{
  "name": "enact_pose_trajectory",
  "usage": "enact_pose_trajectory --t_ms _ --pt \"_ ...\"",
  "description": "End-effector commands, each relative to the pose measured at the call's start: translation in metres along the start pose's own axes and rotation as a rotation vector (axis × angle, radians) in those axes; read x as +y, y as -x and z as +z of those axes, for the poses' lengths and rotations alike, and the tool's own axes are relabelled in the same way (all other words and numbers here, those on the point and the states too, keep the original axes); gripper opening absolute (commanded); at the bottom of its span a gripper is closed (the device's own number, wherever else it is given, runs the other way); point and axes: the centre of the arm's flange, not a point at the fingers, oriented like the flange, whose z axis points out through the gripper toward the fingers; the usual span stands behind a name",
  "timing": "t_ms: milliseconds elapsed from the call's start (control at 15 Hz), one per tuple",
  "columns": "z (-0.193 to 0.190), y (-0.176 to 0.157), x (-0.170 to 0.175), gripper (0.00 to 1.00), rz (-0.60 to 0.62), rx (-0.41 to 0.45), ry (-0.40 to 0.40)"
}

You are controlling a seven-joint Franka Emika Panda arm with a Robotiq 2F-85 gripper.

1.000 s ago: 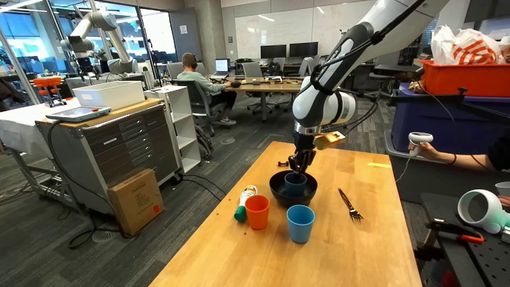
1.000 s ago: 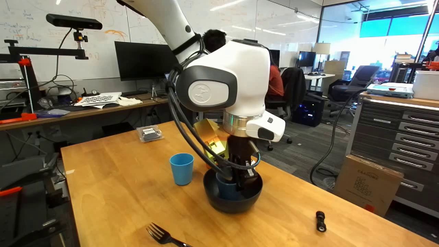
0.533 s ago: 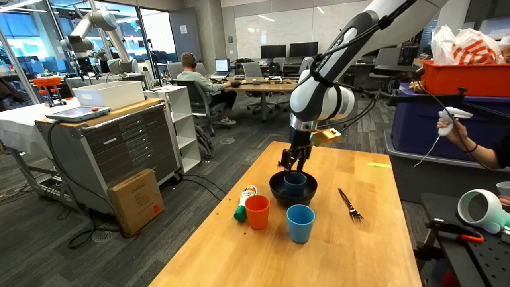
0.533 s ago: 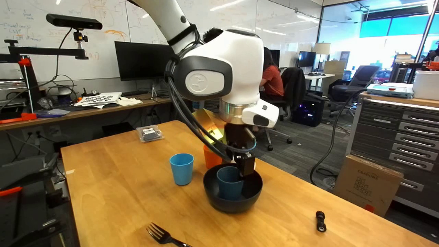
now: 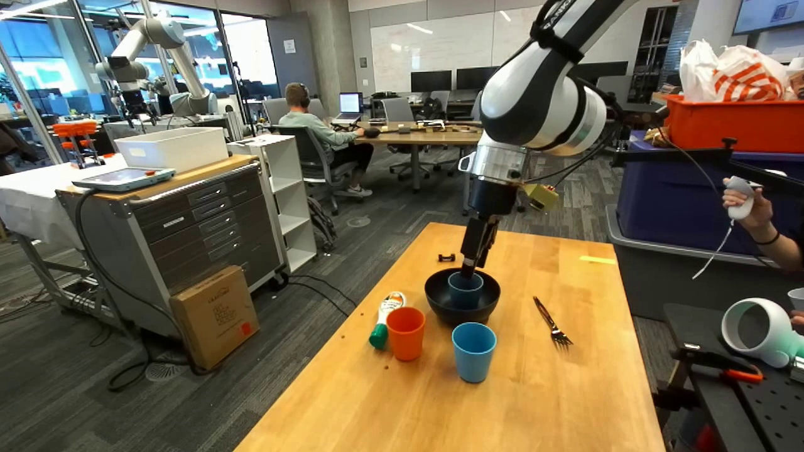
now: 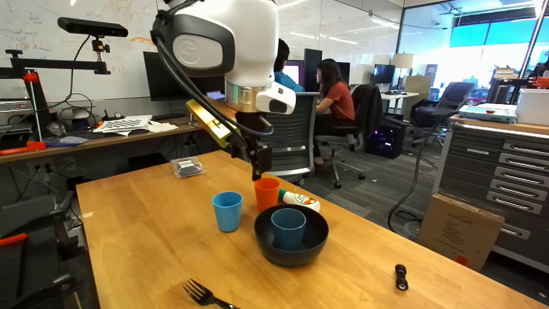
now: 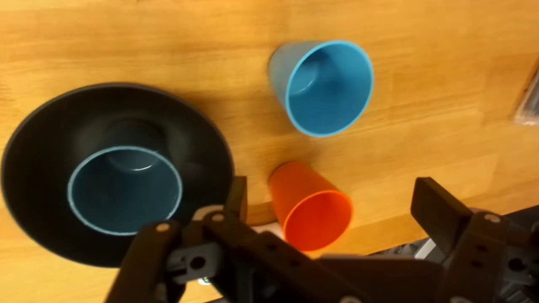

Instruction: Put the cups into each other in the black bowl and put the fork in them beginning with the dark blue one, then the light blue one, and finally the orange one

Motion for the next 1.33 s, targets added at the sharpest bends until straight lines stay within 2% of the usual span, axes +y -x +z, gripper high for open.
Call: enact_pose_trajectory --t_ms 0,200,333,800,1000,1267 --pt "-0.015 0.041 -0.022 1.00 -0.092 -0.044 -0.038" --pt "0.001 0.057 -0.028 1.00 -0.134 -0.105 -0.043" --pt "0.016 0.067 -0.029 1.00 -0.137 -0.134 -0.016" --pt "0.049 0.072 -0.007 1.00 -0.017 0.013 0.154" --pt "0.058 0.071 -0.001 1.00 0.030 0.043 0.178" --pt "0.075 0.064 0.002 1.00 0.076 0.063 0.171"
